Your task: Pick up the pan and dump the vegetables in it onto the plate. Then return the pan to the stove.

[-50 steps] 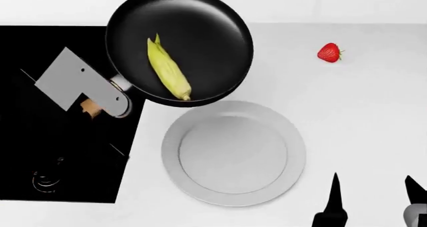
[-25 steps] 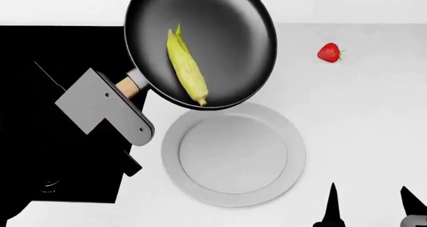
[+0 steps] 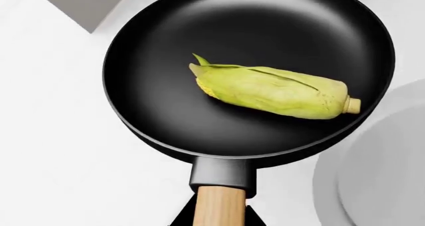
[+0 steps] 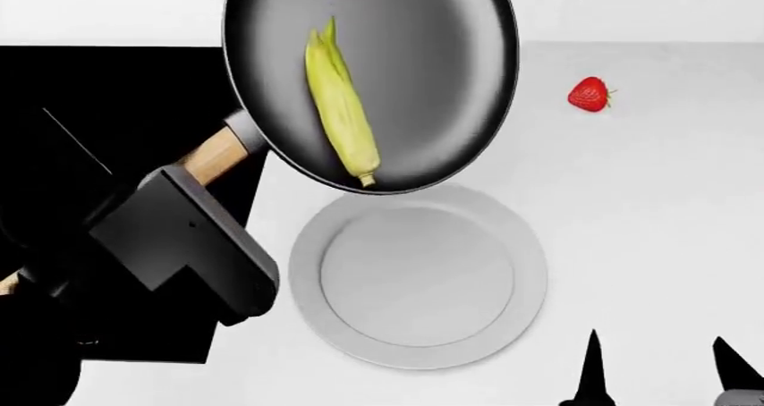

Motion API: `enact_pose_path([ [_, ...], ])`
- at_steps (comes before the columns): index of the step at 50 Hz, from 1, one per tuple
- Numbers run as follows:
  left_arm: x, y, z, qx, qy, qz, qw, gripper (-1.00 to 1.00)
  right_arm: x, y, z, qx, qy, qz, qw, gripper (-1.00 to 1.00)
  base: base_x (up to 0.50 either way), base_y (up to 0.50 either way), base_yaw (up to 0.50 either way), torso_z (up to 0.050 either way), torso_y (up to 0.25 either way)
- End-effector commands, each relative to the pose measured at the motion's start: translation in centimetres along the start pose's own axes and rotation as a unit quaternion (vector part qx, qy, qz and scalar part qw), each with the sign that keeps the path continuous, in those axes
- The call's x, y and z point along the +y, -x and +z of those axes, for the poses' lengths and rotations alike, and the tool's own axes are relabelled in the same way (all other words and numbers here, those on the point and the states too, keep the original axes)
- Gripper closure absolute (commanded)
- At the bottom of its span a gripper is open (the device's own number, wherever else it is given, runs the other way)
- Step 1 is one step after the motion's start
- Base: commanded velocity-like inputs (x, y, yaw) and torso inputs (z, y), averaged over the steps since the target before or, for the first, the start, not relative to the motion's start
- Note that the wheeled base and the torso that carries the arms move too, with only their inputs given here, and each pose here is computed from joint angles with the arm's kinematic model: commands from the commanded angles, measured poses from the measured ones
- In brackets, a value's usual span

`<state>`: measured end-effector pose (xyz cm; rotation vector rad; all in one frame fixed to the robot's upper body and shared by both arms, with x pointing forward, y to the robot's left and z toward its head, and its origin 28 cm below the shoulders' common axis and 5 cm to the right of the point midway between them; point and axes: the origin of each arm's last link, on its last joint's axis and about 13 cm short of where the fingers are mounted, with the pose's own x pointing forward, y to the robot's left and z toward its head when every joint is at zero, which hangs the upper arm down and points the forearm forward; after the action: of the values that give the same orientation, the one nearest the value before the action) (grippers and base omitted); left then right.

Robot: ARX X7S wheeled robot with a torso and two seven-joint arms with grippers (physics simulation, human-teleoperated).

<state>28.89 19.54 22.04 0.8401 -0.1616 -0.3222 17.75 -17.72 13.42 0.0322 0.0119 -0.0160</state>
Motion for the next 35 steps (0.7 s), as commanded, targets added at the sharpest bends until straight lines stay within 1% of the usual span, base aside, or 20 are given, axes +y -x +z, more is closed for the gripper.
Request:
enact_pose_path([
  [1,1.8,-0.5,0.0,-0.04,-0.11,0.142,0.983,1.0,0.4,-0.1,0.1,-0.003,-0.002,0.007,1.0,-1.0,0.0,0.0,0.0,0.0,0.0],
  [2,1.6,-0.6,-0.2,-0.044,-0.126,0.142,0.981,1.0,0.5,-0.1,0.1,-0.002,-0.001,0.008,1.0,-1.0,0.0,0.0,0.0,0.01,0.0],
  [3,1.4,-0.6,-0.1,-0.042,-0.119,0.14,0.982,1.0,0.5,0.0,0.1,-0.002,-0.001,0.009,1.0,-1.0,0.0,0.0,0.0,0.0,0.01],
  [4,1.4,-0.7,-0.2,-0.046,-0.134,0.145,0.979,1.0,0.5,0.0,0.1,-0.003,0.0,0.011,1.0,-1.0,0.0,0.0,0.0,0.0,0.0],
  [10,1.4,-0.7,-0.2,-0.046,-0.134,0.145,0.979,1.0,0.5,0.0,0.1,-0.003,0.0,0.011,1.0,-1.0,0.0,0.0,0.0,0.0,0.002],
  [11,2.0,-1.0,0.4,-0.051,-0.127,0.165,0.977,1.0,0.4,0.1,0.0,-0.003,-0.003,0.008,1.0,-1.0,0.0,0.0,0.0,0.0,0.011],
  [14,2.2,-1.2,0.4,-0.056,-0.13,0.193,0.971,1.0,0.4,0.1,-0.1,-0.004,-0.005,0.007,1.0,-1.0,0.0,0.0,0.0,0.003,0.003],
  [15,2.4,-1.2,0.6,-0.068,-0.144,0.212,0.964,1.0,0.4,0.1,-0.2,-0.002,-0.006,0.007,1.0,-1.0,0.0,0.0,0.0,0.0,0.0],
  [16,2.4,-1.1,0.8,-0.077,-0.129,0.214,0.965,1.0,0.4,0.1,-0.3,-0.001,-0.006,0.007,1.0,-1.0,0.0,0.0,0.0,0.0,0.0],
  [20,2.2,-0.5,1.6,-0.099,-0.129,0.218,0.962,1.0,0.4,0.1,-0.3,-0.001,-0.007,0.005,1.0,-1.0,0.0,0.0,0.0,0.0,0.003],
  [23,2.2,-0.7,1.8,-0.104,-0.141,0.231,0.957,1.0,0.4,0.1,-0.3,0.0,-0.008,0.007,1.0,-1.0,0.0,0.0,0.0,0.0,0.004],
  [25,2.4,-0.8,1.7,-0.113,-0.168,0.244,0.948,1.0,0.4,0.1,-0.4,-0.001,-0.01,0.006,1.0,-1.0,0.0,0.0,0.0,0.005,0.005],
  [26,2.2,-0.7,1.7,-0.11,-0.163,0.239,0.951,1.0,0.4,0.1,-0.4,-0.001,-0.01,0.005,1.0,-1.0,0.0,0.0,0.0,0.0,0.0],
  [27,2.0,-0.7,1.5,-0.121,-0.195,0.238,0.944,1.0,0.4,0.1,-0.4,-0.001,-0.01,0.004,1.0,-1.0,0.0,0.0,0.0,0.0,0.0],
  [29,1.7,-0.6,1.4,-0.11,-0.175,0.219,0.954,1.0,0.4,0.1,-0.5,-0.001,-0.011,0.005,1.0,-1.0,0.0,0.0,0.0,0.0,0.005],
  [30,1.7,-0.7,1.4,-0.123,-0.207,0.232,0.943,1.0,0.4,0.1,-0.5,-0.001,-0.012,0.005,1.0,-1.0,0.0,0.0,0.0,0.0,0.0],
  [32,1.4,-0.6,1.3,-0.117,-0.201,0.218,0.948,1.0,0.4,0.1,-0.5,0.0,-0.012,0.005,1.0,-1.0,0.0,0.0,0.0,0.0,0.0],
  [33,1.4,-0.7,1.2,-0.125,-0.227,0.223,0.94,1.0,0.4,0.1,-0.5,0.0,-0.013,0.005,1.0,-1.0,0.0,0.0,0.0,0.0,0.0],
  [34,1.3,-0.7,1.2,-0.123,-0.217,0.219,0.943,1.0,0.4,0.1,-0.5,0.0,-0.012,0.005,1.0,-1.0,0.0,0.0,0.0,0.0,0.011],
  [35,1.3,-0.8,1.1,-0.127,-0.239,0.215,0.938,1.0,0.4,0.1,-0.5,-0.001,-0.013,0.005,1.0,-1.0,0.0,0.0,0.0,0.0,0.0],
])
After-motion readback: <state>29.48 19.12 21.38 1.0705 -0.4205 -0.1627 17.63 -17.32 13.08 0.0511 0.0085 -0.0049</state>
